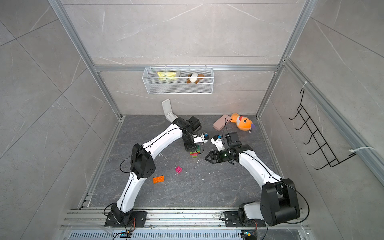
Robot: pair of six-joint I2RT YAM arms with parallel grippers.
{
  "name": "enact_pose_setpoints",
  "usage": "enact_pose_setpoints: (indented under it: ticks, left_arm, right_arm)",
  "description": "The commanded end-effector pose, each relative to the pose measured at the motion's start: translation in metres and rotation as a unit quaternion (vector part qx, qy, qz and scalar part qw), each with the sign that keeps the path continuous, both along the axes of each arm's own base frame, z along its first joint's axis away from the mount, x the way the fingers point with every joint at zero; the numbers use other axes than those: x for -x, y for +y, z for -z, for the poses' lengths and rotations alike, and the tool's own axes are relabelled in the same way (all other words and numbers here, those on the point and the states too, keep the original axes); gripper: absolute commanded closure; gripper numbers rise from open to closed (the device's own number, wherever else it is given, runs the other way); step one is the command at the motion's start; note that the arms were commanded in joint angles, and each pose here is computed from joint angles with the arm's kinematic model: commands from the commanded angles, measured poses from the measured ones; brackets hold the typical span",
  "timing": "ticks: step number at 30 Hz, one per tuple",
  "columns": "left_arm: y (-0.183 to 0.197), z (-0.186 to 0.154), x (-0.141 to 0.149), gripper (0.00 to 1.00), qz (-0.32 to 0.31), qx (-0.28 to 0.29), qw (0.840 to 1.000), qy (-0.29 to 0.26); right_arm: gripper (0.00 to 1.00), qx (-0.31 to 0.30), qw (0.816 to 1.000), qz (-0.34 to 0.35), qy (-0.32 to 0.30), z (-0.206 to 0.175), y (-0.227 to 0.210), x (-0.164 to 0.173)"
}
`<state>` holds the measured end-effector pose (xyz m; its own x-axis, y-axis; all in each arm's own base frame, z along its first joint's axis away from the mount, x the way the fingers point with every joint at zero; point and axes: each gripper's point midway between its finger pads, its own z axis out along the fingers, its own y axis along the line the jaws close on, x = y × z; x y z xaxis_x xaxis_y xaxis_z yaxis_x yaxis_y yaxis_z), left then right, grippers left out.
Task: Assemble a carrot with lego
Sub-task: Assemble the lego brick with the lego brick, then pick up the lego brick from the center of the board.
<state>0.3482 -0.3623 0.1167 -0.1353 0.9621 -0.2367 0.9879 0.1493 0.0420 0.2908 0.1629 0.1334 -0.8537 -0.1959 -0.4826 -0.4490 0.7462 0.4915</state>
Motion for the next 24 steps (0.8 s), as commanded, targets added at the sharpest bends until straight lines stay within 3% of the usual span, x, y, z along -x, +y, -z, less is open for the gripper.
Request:
enact_pose_setpoints:
  ticks: [1,7,11,14,18,24]
  left_arm:
    - [-0.001,-0.027,-0.001,0.47,-0.006,0.025,0.999,-0.019]
    - [-0.006,-0.066,0.004,0.41,-0.02,0.111,0.994,-0.018]
    - [0.003,-0.099,0.0,0.37,-0.07,0.208,0.975,-0.041]
    - [0.021,-0.122,-0.005,0.37,-0.137,0.29,0.944,-0.071]
    - [0.061,-0.151,-0.012,0.37,-0.234,0.393,0.883,-0.105]
    - [0.135,-0.152,-0.026,0.37,-0.393,0.415,0.807,-0.148]
  right_arm:
    - [0.29,0.002,1.0,0.008,0.008,0.001,-0.003,0.001]
    - [0.29,0.003,1.0,0.012,-0.014,-0.01,-0.005,0.003]
    - [0.28,-0.009,0.998,0.011,-0.062,-0.03,-0.004,0.009]
    - [0.28,-0.01,0.996,-0.004,-0.093,-0.041,0.004,0.017]
    - [0.28,0.014,0.993,-0.04,-0.115,-0.039,0.026,0.03]
    - [0.27,0.014,0.987,-0.101,-0.123,-0.031,0.062,0.044]
